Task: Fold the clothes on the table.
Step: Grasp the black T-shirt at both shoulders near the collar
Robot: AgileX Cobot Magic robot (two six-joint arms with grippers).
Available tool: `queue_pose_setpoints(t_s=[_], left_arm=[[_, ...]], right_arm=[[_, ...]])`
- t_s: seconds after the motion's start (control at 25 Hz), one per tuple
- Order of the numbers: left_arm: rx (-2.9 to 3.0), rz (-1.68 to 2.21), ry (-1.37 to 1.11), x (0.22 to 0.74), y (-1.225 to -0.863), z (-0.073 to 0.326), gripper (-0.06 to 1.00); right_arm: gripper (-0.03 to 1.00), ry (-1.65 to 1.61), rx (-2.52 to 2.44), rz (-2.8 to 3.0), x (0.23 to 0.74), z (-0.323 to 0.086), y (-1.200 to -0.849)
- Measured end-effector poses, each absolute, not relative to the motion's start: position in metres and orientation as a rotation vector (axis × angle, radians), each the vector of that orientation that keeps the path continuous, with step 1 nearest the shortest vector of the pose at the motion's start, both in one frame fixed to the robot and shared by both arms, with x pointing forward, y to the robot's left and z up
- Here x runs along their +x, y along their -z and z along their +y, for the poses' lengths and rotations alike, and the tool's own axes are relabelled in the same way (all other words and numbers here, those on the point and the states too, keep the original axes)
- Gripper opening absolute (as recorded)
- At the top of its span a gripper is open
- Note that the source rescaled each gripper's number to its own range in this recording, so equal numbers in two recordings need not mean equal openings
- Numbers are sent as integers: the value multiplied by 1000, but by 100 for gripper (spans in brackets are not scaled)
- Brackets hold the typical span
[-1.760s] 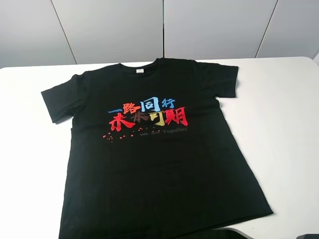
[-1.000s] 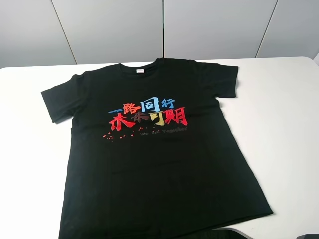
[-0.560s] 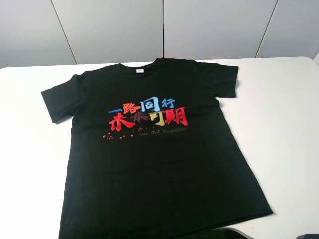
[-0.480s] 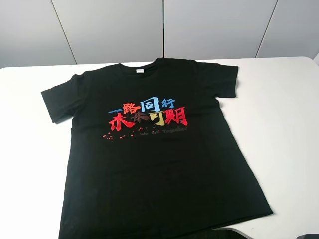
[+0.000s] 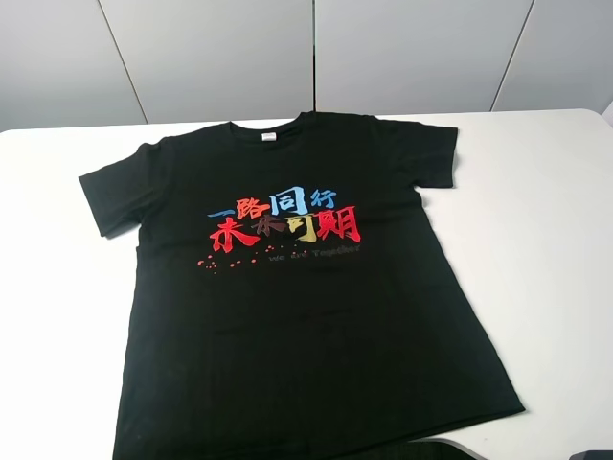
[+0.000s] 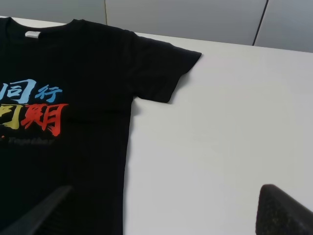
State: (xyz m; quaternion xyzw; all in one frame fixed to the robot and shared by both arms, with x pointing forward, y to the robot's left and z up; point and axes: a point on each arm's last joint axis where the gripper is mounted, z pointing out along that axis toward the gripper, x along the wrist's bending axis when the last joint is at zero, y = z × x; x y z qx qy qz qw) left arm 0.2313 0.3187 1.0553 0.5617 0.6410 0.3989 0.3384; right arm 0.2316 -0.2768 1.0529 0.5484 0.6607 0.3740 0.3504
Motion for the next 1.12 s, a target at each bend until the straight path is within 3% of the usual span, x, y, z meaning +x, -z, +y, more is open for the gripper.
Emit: queue_pose_setpoints(t_s=[0.36, 0.6, 0.96, 1.12], left_arm=[[1430, 1706, -1106, 231, -1057, 325, 100], [1488, 1697, -1124, 240, -1067, 324, 100], [1756, 1612, -1135, 314, -1097, 317, 100], [1923, 1540, -1102, 347, -1098, 311, 90]], right_arm=[[77, -1024, 1434, 1666, 231, -276, -1058], [77, -940, 1385, 1730, 243, -279, -1087], [77, -800, 1303, 2098, 336, -285, -1135], [77, -757, 1234, 2265, 392, -286, -1138]])
